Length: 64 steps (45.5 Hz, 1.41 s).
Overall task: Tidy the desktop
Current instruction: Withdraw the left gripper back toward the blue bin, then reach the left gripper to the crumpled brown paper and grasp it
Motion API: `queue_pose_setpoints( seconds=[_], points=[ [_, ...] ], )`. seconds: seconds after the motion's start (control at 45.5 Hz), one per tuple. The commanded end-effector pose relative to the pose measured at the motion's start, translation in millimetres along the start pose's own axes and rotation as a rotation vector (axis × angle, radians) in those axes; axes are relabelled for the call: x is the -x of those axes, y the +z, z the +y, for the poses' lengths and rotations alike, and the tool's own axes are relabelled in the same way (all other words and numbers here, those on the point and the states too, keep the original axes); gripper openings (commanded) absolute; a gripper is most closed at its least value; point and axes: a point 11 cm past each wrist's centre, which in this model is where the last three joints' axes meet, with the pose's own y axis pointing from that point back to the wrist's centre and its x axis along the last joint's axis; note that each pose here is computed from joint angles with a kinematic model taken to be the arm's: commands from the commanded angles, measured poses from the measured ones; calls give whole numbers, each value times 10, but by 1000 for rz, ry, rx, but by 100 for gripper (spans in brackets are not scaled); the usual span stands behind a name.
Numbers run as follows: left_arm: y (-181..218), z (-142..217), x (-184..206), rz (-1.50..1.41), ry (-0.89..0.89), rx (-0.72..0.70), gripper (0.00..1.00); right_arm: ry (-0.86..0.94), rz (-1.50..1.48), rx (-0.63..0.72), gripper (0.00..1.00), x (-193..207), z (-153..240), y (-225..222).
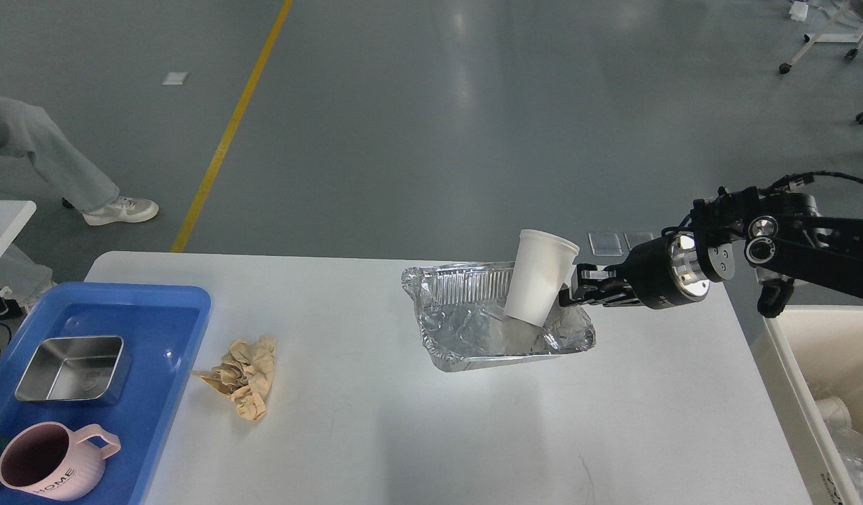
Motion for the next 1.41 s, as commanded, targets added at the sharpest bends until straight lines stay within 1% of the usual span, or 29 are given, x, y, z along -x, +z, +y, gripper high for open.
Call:
queue_pose_setpoints(
  seconds=[0.0, 0.11, 0.286, 0.374, 0.528, 0.616, 0.704, 0.792, 0.88, 0.924, 0.946, 0.968, 1.056, 1.21, 1.298, 1.385],
  points=[
    [-57, 155, -71, -14, -2, -25, 98, -2, 1, -1, 0, 4, -8, -6],
    [-116, 311, -144, -29, 3, -59, 98, -2, 1, -1, 0, 4, -8, -6],
    [-77, 524, -290, -46, 32, -43, 98, -4, -1, -1, 0, 12, -13, 2],
    [-44, 549, -313, -51, 31, -36, 98, -5, 0, -1, 0, 12, -21, -3],
    [-68, 497, -205, -48, -50, -36, 98, -6, 0, -1, 0, 14, -21, -3],
    [-38, 403, -46, -47, -171, -12, 99, -7, 0, -2, 0, 18, -23, -6],
    [6, 251, 35, -37, -222, 23, 99, -5, -1, -1, 0, 12, -17, 1],
    [17, 129, 53, -18, -228, 47, 99, -5, -1, -1, 0, 12, -17, 1],
    [83, 78, 64, -4, -229, 104, 99, -6, -5, 0, 0, 25, -21, 15],
    [127, 84, 54, 7, -224, 160, 99, -9, -6, 0, 0, 31, -24, 19],
    [172, 90, 48, 19, -214, 225, 99, -9, -6, 0, 0, 31, -24, 19],
    [193, 90, 40, 22, -206, 253, 99, -7, -6, 0, 0, 30, -24, 19],
    [229, 75, 30, 37, -181, 317, 98, -8, -5, 0, 0, 32, -28, 15],
    [253, -178, 79, 71, -147, 353, 98, -6, -6, -1, 0, 27, -23, 15],
    [135, -323, 104, 103, -141, 325, 99, -8, -6, -1, 0, 28, -22, 15],
    [117, -526, 181, 122, -153, 323, 99, -5, -7, 0, 0, 25, -18, 20]
  ],
)
